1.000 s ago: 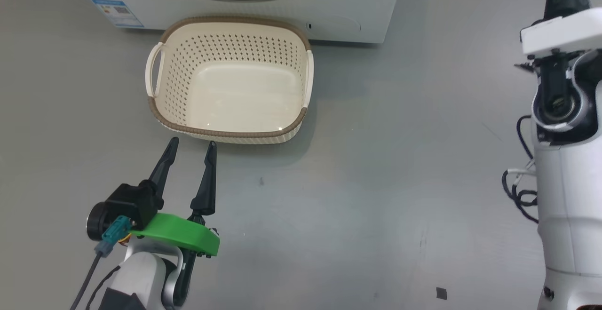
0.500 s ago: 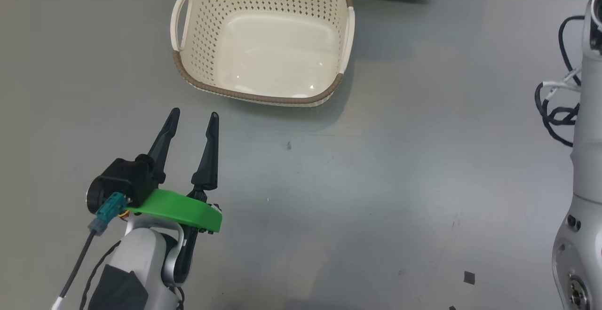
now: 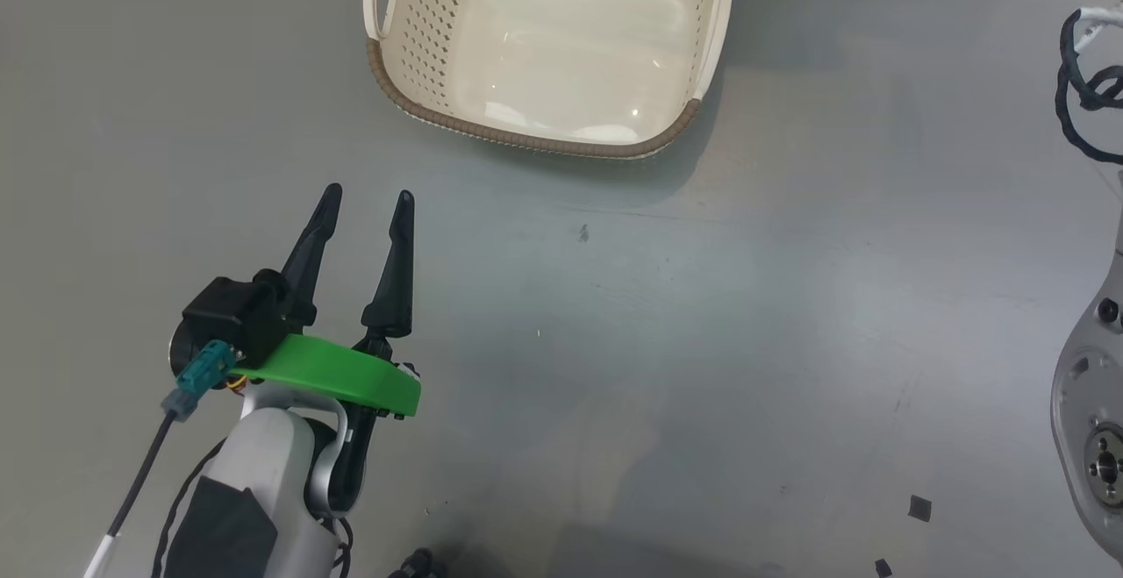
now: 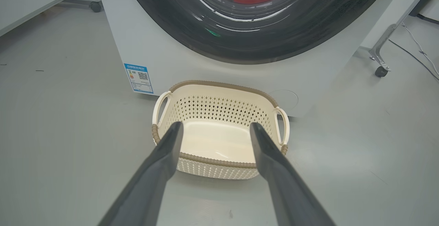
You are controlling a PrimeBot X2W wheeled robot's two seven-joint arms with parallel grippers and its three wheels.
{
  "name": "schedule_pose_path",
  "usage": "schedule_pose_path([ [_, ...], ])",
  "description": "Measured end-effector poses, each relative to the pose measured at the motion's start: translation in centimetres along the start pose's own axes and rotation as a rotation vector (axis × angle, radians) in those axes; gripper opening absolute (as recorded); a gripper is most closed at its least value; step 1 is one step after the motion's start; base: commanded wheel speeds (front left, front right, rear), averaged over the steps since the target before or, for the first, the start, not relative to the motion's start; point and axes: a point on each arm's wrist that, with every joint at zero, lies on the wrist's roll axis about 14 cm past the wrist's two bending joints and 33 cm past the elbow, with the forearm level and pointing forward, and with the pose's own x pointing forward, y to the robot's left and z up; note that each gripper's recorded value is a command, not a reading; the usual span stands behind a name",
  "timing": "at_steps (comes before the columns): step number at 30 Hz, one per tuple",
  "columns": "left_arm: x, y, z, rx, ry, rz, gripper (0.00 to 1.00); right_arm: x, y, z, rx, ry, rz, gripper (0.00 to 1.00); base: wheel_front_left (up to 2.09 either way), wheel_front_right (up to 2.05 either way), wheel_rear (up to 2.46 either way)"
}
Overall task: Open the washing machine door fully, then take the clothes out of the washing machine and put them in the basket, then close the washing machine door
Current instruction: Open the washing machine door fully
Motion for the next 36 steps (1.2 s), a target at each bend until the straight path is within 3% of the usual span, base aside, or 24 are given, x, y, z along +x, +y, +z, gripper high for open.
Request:
schedule_pose_path([
  [12,0.1,0.9,-0.3,-0.003,0.011,0.023,1.0,2.3,-0.7,-1.2,0.213,0.081,0.005,0.0,0.0,0.0,0.0],
  [36,-0.5,1.4,-0.4,-0.007,0.021,0.038,1.0,5.1,0.5,-2.7,0.38,0.21,0.019,0.0,0.0,0.0,0.0],
])
